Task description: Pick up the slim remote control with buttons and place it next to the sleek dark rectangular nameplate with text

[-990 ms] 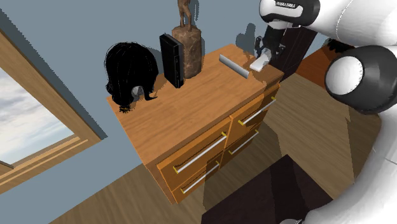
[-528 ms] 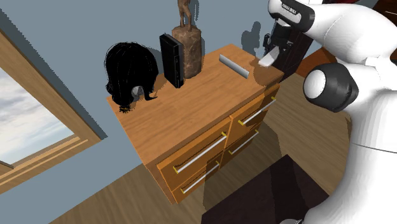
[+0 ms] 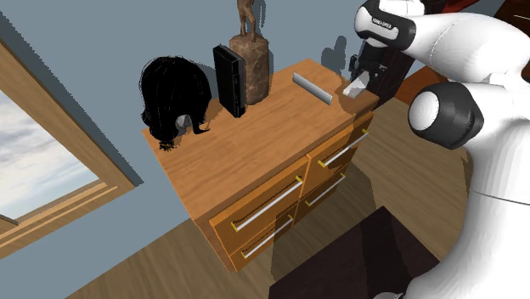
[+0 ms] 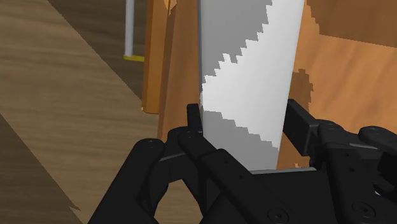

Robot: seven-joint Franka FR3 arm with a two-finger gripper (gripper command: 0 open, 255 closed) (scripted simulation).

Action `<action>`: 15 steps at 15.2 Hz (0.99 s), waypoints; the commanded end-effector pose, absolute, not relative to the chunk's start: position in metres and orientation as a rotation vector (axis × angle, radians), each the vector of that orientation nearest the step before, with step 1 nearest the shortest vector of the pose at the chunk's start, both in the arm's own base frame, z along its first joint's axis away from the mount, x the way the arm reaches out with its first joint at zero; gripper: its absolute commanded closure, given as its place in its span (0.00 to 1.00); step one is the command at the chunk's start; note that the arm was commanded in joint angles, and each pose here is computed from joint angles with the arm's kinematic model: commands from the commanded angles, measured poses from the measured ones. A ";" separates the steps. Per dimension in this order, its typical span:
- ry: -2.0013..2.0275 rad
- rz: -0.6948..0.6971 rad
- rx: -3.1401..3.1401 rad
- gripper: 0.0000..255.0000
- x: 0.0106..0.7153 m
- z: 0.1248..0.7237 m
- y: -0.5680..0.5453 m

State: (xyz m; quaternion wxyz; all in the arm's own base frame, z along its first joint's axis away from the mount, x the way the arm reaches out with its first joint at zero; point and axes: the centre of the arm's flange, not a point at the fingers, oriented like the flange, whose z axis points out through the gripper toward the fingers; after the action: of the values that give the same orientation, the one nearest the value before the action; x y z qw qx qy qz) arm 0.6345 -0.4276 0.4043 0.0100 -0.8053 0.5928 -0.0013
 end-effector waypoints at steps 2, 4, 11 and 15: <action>1.851 -0.006 -2.514 1.00 0.635 0.388 -0.427; 1.851 -0.006 -2.514 1.00 0.635 0.377 -0.427; 1.851 -0.006 -2.514 1.00 0.635 0.344 -0.427; 1.851 -0.006 -2.514 1.00 0.635 0.344 -0.427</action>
State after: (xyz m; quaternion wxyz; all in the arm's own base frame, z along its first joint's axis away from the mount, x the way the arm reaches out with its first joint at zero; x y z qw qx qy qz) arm 0.6352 -0.4269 0.3435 0.0100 -0.8053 0.5928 -0.0014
